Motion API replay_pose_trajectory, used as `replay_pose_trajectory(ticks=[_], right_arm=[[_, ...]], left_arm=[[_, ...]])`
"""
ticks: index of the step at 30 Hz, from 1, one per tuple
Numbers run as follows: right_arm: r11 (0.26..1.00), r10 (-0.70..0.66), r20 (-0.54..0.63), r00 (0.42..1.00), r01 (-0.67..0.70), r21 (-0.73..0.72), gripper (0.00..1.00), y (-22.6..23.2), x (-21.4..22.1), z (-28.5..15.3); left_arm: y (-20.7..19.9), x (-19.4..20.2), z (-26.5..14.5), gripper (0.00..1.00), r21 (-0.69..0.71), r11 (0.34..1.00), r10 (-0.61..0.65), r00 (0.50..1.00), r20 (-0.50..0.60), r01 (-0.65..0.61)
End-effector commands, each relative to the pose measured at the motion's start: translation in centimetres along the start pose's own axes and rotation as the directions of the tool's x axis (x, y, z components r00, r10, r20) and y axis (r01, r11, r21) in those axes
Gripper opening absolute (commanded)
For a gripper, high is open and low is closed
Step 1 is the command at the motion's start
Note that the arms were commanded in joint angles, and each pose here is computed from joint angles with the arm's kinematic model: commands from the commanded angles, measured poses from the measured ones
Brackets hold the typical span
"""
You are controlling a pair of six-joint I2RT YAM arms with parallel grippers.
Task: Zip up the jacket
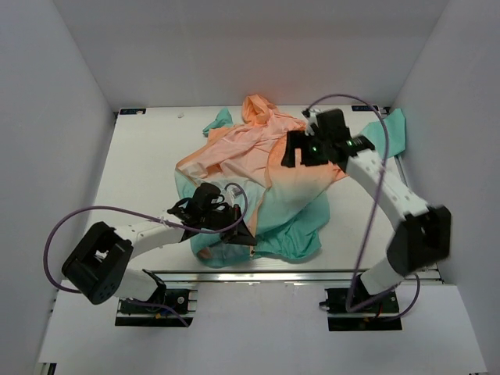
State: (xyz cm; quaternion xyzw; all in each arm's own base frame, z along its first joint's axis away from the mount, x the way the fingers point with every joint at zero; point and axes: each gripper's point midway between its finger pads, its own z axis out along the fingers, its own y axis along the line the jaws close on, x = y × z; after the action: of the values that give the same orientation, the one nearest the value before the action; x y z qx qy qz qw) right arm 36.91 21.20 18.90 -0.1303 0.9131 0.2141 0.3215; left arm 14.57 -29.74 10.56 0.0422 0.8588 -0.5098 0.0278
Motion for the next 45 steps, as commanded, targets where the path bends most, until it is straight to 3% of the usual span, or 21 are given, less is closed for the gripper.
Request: replay_pose_trajectory(ticks=[1, 5, 10, 17, 20, 21, 23, 25, 28, 30, 35, 37, 38, 40, 41, 42, 45], right_arm=[[0.988, 0.145, -0.103, 0.984, -0.138, 0.075, 0.89, -1.5, 8.4, -1.7], [0.961, 0.273, -0.226, 0.935, -0.252, 0.117, 0.89, -2.0, 17.7, -3.4], [0.963, 0.266, -0.284, 0.921, -0.239, 0.129, 0.89, -1.3, 21.6, -5.6], [0.934, 0.352, -0.335, 0.874, -0.304, 0.191, 0.89, -2.3, 26.5, -3.2], [0.922, 0.376, -0.361, 0.853, -0.308, 0.233, 0.64, -3.0, 27.6, -2.6], [0.916, 0.385, -0.363, 0.849, -0.305, 0.260, 0.49, -3.5, 28.3, -2.6], [0.909, 0.391, -0.345, 0.854, -0.298, 0.292, 0.31, -4.2, 28.5, -2.6], [0.885, 0.390, -0.268, 0.881, -0.278, 0.373, 0.00, -5.9, 27.5, -3.0], [0.812, 0.376, -0.118, 0.919, -0.265, 0.520, 0.00, -9.2, 23.5, -4.6], [0.757, 0.386, -0.082, 0.919, -0.265, 0.597, 0.00, -11.6, 22.4, -6.2], [0.620, 0.516, 0.044, 0.855, -0.408, 0.670, 0.00, -16.6, 22.2, -9.3], [0.639, 0.531, 0.064, 0.845, -0.449, 0.625, 0.00, -16.5, 21.7, -9.2], [0.631, 0.540, 0.068, 0.839, -0.457, 0.626, 0.00, -16.7, 21.7, -9.3], [0.580, 0.588, 0.027, 0.808, -0.446, 0.682, 0.06, -17.0, 23.2, -10.1], [0.591, 0.592, 0.007, 0.806, -0.440, 0.676, 0.11, -16.8, 23.5, -10.0], [0.621, 0.595, -0.015, 0.804, -0.448, 0.643, 0.33, -16.1, 23.5, -9.6], [0.674, 0.550, 0.004, 0.835, -0.446, 0.589, 0.65, -15.4, 21.3, -10.1]], left_arm=[[-1.9, 0.4, -0.3, 0.00, 0.109, 0.994, 0.026, 0.998, -0.060, -0.019], [-1.7, 0.9, -0.8, 0.00, 0.106, 0.994, 0.013, 0.998, -0.067, -0.006], [-1.7, 0.3, -1.6, 0.00, 0.077, 0.997, 0.029, 1.000, -0.007, -0.029], [-0.8, 0.3, -1.5, 0.00, 0.053, 0.998, 0.023, 1.000, 0.017, -0.024], [-0.3, 0.3, -1.4, 0.00, 0.045, 0.999, 0.018, 0.999, 0.030, -0.019], [-0.2, 0.3, -1.4, 0.00, 0.044, 0.999, 0.016, 0.999, 0.031, -0.017], [-0.2, 0.3, -1.4, 0.00, 0.049, 0.999, 0.017, 0.999, 0.039, -0.019], [0.0, 0.3, -1.5, 0.00, 0.039, 0.999, 0.013, 0.999, 0.047, -0.015], [0.7, 0.7, -1.5, 0.00, 0.015, 1.000, 0.002, 0.999, 0.036, -0.003], [1.7, 1.3, -1.6, 0.00, -0.019, 1.000, -0.024, 0.999, 0.021, 0.024], [5.8, 3.4, -2.0, 0.01, -0.198, 0.974, -0.116, 0.993, -0.021, 0.110], [7.0, 4.0, -2.3, 0.14, -0.251, 0.959, -0.137, 0.990, -0.021, 0.128], [7.3, 4.6, -2.6, 0.33, -0.271, 0.952, -0.157, 0.987, -0.028, 0.144], [7.6, 4.8, -2.9, 0.62, -0.297, 0.945, -0.157, 0.987, -0.033, 0.140], [8.0, 5.3, -3.3, 0.71, -0.328, 0.932, -0.176, 0.983, -0.041, 0.153], [8.0, 5.3, -3.6, 0.73, -0.342, 0.928, -0.170, 0.985, -0.037, 0.147], [7.3, 4.1, -4.4, 0.80, -0.379, 0.919, -0.126, 0.992, -0.009, 0.113]])
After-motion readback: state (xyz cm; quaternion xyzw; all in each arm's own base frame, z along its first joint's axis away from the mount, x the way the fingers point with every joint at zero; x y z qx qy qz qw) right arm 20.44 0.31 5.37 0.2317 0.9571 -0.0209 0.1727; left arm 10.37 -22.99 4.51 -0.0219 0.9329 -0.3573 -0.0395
